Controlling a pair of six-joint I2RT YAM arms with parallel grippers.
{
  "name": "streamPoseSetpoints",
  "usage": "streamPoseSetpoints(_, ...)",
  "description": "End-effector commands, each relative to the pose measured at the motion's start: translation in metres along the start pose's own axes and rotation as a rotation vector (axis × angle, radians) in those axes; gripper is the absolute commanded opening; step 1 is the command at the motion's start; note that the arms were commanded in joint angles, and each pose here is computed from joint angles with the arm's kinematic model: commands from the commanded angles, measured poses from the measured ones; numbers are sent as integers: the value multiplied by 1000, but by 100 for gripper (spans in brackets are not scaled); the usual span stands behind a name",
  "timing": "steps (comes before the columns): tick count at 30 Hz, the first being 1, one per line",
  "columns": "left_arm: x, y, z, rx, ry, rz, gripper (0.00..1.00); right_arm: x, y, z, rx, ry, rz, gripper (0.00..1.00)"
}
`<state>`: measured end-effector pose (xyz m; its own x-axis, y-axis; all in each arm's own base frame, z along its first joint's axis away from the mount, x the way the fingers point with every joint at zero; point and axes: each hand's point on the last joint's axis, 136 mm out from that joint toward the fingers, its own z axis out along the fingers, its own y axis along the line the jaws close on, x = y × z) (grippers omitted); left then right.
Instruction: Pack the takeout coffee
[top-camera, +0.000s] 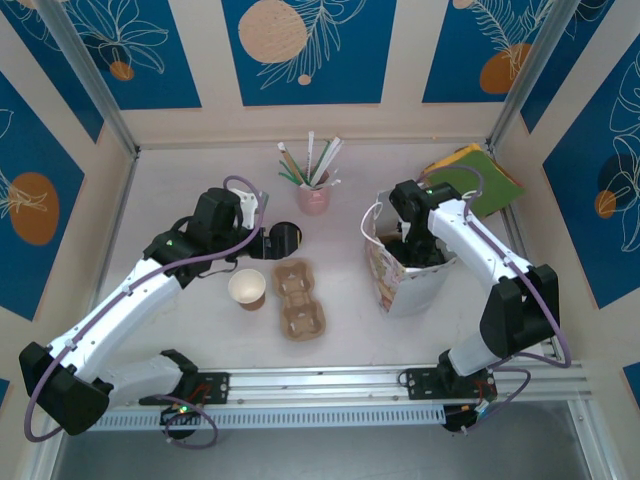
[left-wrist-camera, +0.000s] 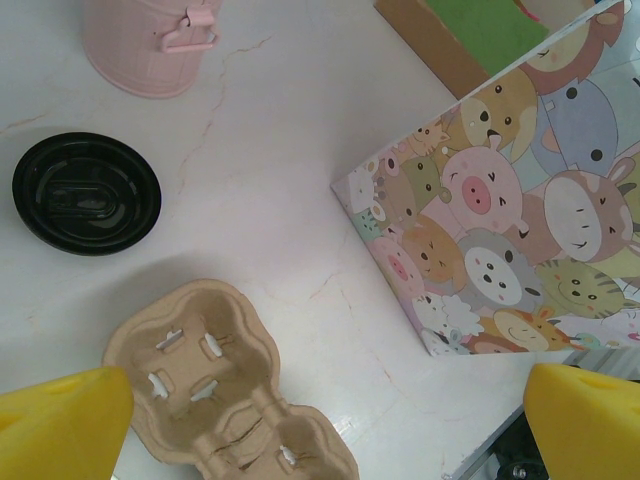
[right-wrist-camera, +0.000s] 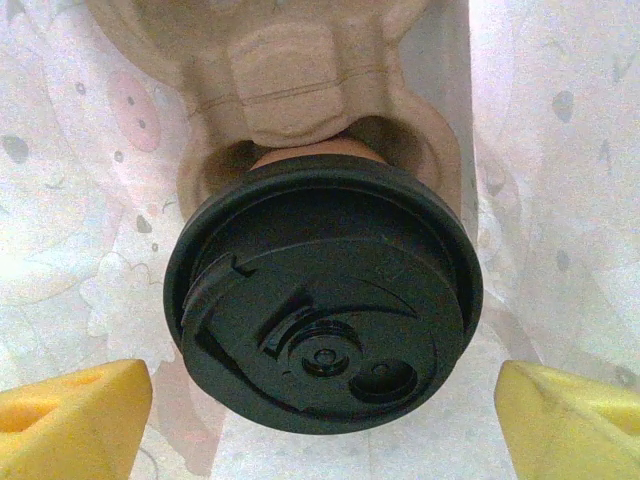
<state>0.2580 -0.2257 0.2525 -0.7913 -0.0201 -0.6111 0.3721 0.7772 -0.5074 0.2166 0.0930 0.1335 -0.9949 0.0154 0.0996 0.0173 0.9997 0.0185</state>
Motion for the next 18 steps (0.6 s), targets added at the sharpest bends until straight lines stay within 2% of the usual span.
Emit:
streamPoseSetpoints(1, -3, -1, -3, 10, -21, 0, 100, 5, -1, -16, -8, -30, 16, 88)
streamPoseSetpoints(12, -1, 0, -5, 7, -25, -3, 100, 5, -1, -29, -4, -62, 24, 81)
streamPoseSetpoints(18, -1, 2, -5, -3, -26, -6, 100, 3, -1, -44, -1, -109, 35, 80)
